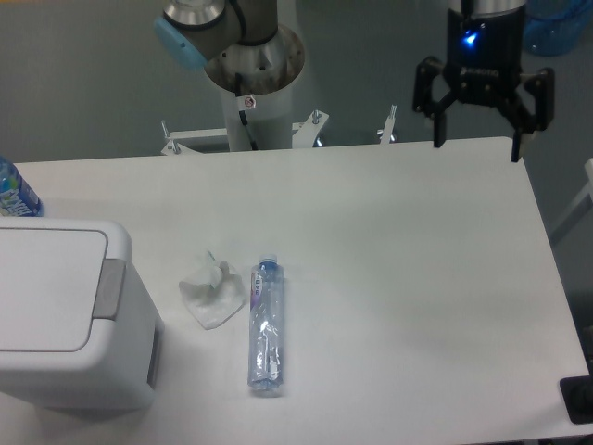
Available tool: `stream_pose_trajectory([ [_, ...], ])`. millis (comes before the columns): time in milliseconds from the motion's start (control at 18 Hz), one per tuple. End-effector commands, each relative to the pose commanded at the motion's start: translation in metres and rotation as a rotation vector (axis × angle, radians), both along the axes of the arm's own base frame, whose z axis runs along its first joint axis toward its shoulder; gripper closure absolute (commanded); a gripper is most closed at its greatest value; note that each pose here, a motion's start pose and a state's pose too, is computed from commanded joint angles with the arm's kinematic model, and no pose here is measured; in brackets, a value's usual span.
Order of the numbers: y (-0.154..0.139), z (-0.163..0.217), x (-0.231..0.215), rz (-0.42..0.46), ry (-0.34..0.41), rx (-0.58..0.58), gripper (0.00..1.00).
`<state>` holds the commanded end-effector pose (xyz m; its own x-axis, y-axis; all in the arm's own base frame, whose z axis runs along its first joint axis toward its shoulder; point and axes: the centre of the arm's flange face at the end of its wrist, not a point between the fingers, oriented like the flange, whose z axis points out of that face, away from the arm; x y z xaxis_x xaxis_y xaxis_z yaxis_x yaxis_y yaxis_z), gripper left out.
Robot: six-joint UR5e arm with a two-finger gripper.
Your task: Open the trash can
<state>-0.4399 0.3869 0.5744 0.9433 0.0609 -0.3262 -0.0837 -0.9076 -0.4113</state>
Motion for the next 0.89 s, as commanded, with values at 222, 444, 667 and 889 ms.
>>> stream_pose_trajectory([
  [222,0.030,0.002,0.023,0.104,-0.086,0.116,0.00],
  [444,0.068,-0.002,0.051,0.164,-0.141,0.191,0.00],
  [667,0.109,-0.015,0.081,0.177,-0.199,0.221,0.00],
  [889,0.140,-0.031,0.108,0.136,-0.240,0.204,0.00],
])
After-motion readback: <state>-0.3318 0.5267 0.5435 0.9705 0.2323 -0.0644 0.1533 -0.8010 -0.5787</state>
